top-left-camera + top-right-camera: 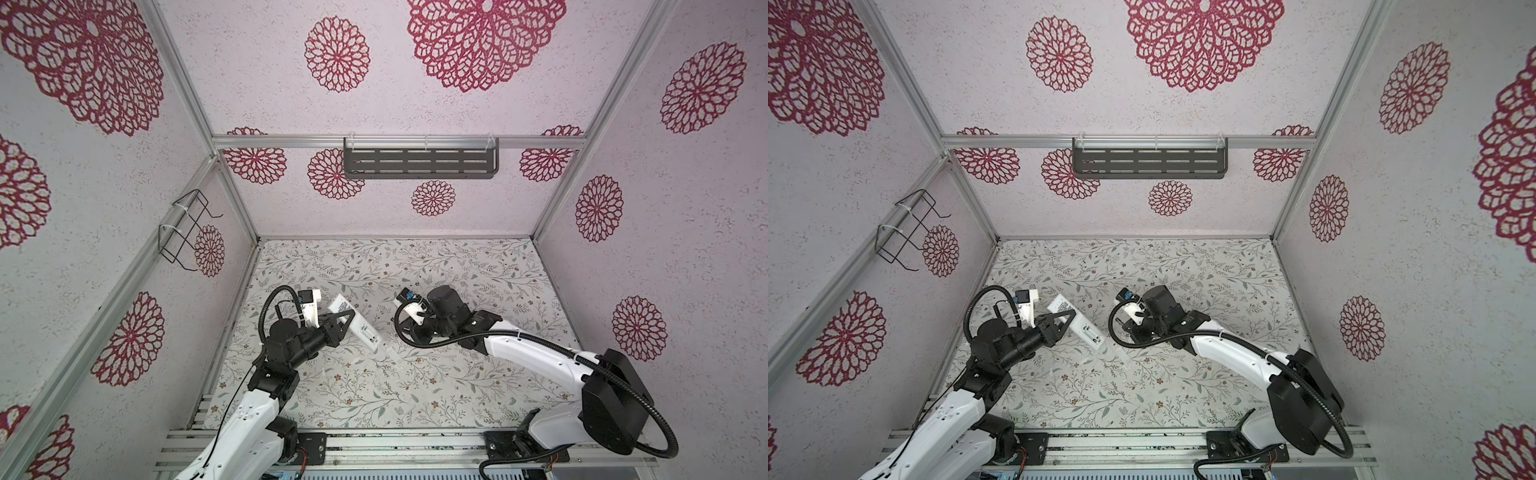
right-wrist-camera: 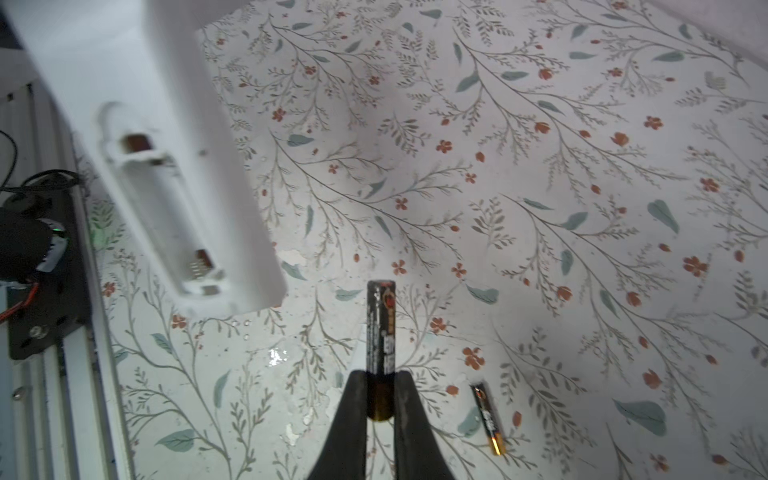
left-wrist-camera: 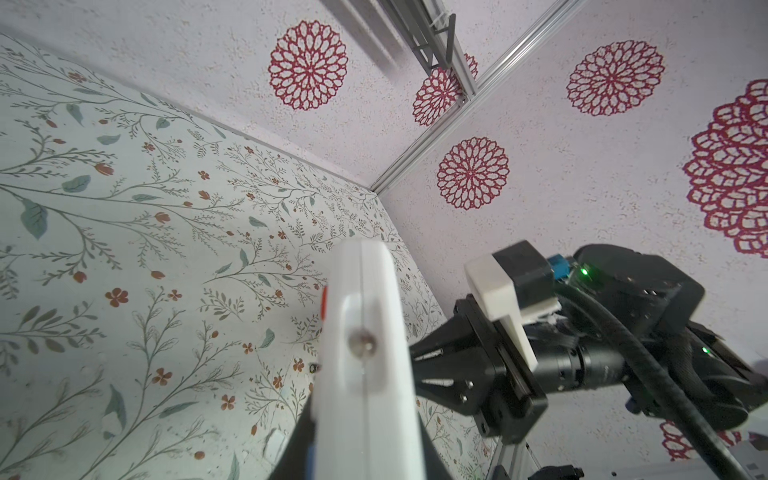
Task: Load the batteries into the remote control
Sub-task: 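Carry the battery with the right gripper to the remote's open compartment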
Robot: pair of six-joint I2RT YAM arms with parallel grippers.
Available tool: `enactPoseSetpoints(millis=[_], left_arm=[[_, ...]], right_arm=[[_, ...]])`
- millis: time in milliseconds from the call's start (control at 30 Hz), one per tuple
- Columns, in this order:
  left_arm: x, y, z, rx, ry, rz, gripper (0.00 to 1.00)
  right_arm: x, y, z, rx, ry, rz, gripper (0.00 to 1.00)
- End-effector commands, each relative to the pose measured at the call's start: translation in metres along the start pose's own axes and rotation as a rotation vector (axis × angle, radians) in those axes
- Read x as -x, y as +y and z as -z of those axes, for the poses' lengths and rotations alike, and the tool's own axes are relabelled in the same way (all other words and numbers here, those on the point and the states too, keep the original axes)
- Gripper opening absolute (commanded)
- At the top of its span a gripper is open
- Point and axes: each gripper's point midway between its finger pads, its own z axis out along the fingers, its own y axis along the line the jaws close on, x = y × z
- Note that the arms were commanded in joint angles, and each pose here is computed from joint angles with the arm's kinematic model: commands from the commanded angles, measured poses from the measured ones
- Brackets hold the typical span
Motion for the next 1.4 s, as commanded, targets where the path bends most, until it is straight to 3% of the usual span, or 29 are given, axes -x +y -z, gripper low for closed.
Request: enactPoseSetpoints(millis=[0, 133, 567, 967, 1367], left_arm=[[0.014, -0.008, -0.002, -0.061, -0.025, 0.043, 0.00], [0.019, -0.002, -0.005, -0.083, -0.009, 0.111, 0.00], [0.017, 0.012, -0.007, -0.034, 0.007, 0.149, 0.00], [0.020, 0.015, -0.006, -0.026, -0.001, 0.153, 0.00], [0.021, 0.015, -0.006, -0.024, -0.006, 0.146, 0.00]], right_arm=[[0.036, 0.021, 0.012, 0.026, -0.103, -0.032, 0.13], [0.047, 0.034, 0.011, 0.022, -0.118, -0.029, 0.13], [0.044, 0.041, -0.005, -0.006, -0.031, -0.039, 0.13], [0.042, 0.054, -0.015, 0.029, 0.009, -0.026, 0.13], [0.032, 0.037, -0.029, -0.066, 0.102, -0.067, 0.11]])
